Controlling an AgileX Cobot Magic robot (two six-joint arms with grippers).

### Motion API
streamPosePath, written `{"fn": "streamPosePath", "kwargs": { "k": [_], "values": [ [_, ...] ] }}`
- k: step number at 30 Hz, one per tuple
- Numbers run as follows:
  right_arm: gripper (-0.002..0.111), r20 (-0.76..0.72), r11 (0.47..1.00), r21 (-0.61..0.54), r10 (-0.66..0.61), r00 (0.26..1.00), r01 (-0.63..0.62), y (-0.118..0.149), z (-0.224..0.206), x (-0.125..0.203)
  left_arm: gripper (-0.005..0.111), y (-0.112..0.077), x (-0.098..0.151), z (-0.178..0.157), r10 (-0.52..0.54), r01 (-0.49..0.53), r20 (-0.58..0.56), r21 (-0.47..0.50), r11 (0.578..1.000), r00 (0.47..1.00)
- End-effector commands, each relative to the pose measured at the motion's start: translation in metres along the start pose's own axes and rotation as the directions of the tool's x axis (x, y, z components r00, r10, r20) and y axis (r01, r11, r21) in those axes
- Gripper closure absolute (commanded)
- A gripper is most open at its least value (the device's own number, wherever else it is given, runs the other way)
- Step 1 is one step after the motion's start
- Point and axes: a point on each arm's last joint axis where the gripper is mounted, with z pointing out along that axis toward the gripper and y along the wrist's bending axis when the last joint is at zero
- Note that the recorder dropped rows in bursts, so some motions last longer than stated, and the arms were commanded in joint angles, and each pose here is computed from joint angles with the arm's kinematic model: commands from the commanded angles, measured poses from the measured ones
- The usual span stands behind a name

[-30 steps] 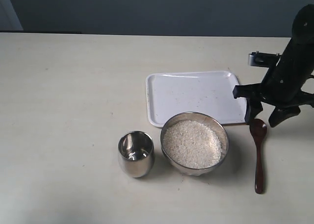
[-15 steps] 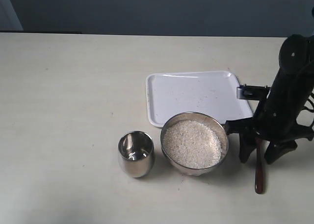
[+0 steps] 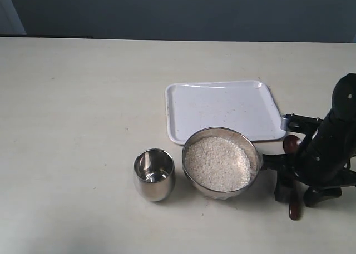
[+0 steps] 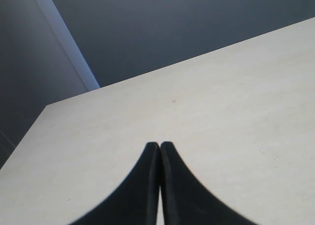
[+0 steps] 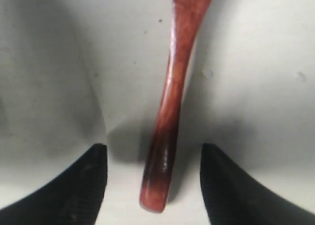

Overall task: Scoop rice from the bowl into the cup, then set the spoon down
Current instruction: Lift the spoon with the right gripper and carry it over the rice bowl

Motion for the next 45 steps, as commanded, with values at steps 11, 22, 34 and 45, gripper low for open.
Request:
{"fn": "streamPosePath", "kwargs": {
  "k": [11,22,34,45],
  "values": [
    [0.108,-0.024,0.999,0.03,-0.023,0.999,0.024,-0.005,0.008,0.004,0.106,0.0,-0.002,-0.001,-0.008,0.008,0.022,0.006,1.0,1.0],
    [0.108,0.081,0.98,0.109,-0.177,0.981,0.168,0.002,-0.061,-0.003,0.106,0.0,-0.002,-0.001,-0.008,0.008,0.022,0.006,1.0,1.0],
    [0.108,0.0,0.747,0.373,-0.592,0.806,0.55,0.009,-0.146,-0.005,0.106,0.0,-0.002,-0.001,-0.008,0.008,0.022,0.006,1.0,1.0],
    [0.108,-0.309,0.094,0.647,-0.875,0.373,0.757,0.079,-0.14,0.012,0.106,0.0,-0.002,-0.001,-0.008,0.008,0.022,0.006,1.0,1.0]
  ]
}}
